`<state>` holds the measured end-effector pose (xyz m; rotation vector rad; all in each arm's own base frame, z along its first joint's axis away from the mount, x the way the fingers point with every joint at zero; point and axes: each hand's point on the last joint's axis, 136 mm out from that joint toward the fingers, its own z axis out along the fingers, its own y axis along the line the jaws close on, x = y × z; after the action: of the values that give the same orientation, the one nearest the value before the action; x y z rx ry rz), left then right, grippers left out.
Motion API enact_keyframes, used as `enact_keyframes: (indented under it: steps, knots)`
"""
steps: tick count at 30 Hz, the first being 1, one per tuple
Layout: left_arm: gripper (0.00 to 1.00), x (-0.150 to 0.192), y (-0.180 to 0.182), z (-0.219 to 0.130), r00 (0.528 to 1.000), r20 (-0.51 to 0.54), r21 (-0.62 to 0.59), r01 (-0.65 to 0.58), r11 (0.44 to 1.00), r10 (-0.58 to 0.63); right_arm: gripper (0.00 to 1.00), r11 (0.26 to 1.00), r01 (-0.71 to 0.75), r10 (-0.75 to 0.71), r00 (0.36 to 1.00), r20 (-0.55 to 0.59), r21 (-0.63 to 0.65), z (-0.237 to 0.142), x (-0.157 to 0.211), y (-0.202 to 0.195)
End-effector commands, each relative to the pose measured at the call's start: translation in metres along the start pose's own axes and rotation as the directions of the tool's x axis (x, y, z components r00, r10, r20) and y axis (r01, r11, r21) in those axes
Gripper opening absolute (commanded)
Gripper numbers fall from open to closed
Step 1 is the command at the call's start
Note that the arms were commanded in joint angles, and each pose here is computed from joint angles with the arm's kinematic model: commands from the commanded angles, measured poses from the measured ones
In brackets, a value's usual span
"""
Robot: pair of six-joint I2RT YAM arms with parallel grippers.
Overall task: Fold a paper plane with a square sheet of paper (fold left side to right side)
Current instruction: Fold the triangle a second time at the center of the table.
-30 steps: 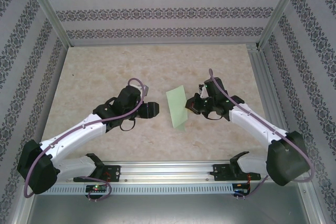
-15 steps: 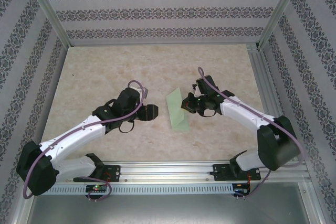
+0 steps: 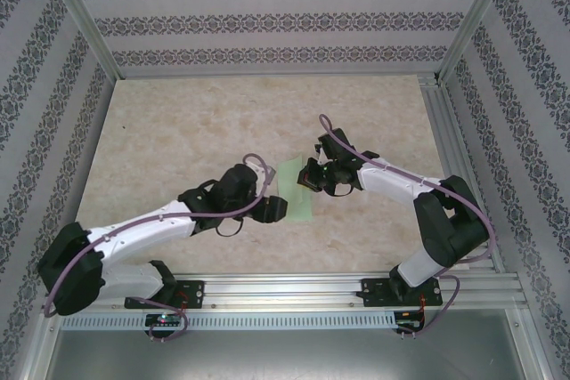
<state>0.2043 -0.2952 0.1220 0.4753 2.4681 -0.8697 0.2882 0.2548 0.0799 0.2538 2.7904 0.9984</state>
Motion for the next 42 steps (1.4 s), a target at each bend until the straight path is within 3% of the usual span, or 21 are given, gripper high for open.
enact_keyframes:
  steps: [1,10,19,24,35,42]
  knots:
    - [0.68,-0.009,-0.022,0.02,0.996,0.034,0.014,-0.082,0.997,0.081,0.05,1.0,-0.004,0.004,1.0,0.016,-0.001,0.002,-0.003,0.002]
    - [0.68,-0.011,-0.025,0.048,0.992,0.025,-0.115,-0.119,0.986,0.122,0.05,1.0,-0.007,0.007,1.0,-0.001,-0.006,0.004,0.0,0.001]
    - [0.64,-0.013,-0.023,0.061,0.991,0.02,-0.149,-0.125,0.981,0.129,0.06,1.0,-0.01,0.01,1.0,-0.01,-0.006,0.005,0.002,0.001]
    - [0.53,-0.019,-0.024,0.061,0.99,0.026,-0.162,-0.134,0.978,0.14,0.06,1.0,-0.007,0.007,1.0,-0.02,0.006,0.007,0.004,-0.003]
    - [0.21,-0.016,-0.022,0.061,0.99,0.011,-0.167,-0.14,0.976,0.144,0.08,1.0,0.001,0.0,0.999,-0.032,0.029,0.009,0.005,-0.008]
    - [0.08,-0.016,-0.026,0.063,0.989,0.009,-0.149,-0.142,0.979,0.145,0.13,1.0,0.006,-0.005,0.999,-0.037,0.027,0.009,0.005,-0.007]
